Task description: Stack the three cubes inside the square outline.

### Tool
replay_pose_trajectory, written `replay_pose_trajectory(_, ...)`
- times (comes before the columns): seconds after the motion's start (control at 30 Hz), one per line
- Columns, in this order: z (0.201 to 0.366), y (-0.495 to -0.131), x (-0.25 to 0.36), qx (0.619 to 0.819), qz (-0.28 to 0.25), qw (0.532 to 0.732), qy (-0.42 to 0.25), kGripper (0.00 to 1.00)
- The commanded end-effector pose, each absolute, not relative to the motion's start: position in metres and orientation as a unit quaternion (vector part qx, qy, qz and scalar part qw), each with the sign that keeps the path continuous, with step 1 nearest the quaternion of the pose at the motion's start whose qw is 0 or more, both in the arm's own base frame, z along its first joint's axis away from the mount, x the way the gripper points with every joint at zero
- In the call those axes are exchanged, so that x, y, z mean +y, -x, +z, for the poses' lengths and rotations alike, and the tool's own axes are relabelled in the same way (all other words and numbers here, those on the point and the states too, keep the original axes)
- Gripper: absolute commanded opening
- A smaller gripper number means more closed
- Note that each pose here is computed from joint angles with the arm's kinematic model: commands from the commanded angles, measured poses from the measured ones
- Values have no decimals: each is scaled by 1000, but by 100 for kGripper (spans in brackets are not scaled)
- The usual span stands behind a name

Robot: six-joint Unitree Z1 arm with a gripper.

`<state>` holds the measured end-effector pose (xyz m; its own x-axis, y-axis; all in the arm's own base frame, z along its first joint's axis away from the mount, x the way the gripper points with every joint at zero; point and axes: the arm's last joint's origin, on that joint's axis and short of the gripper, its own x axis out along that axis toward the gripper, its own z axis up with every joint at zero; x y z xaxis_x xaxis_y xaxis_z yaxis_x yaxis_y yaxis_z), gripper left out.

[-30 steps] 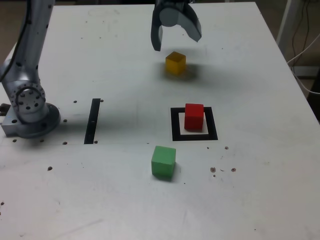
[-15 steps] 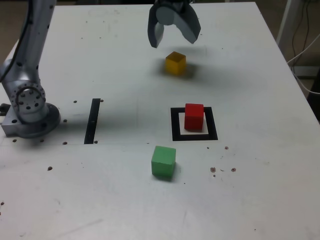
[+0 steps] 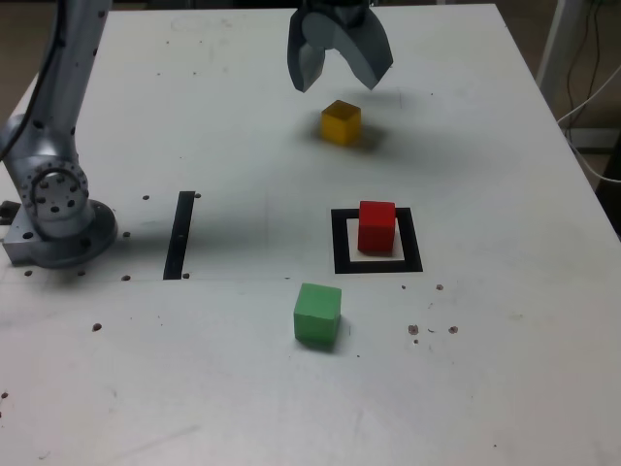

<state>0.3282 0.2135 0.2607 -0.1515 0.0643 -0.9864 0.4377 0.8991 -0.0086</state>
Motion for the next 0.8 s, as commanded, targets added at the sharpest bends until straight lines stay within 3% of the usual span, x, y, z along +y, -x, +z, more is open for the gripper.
replay_pose_trajectory(0.0,256,-330,213,746,-151,626,-170,99)
replay_pose_trajectory(0.53,224,-342,201,756,-171,608,-172,96)
replay_pose_trajectory(0.77,208,-349,194,769,-165,593,-172,88)
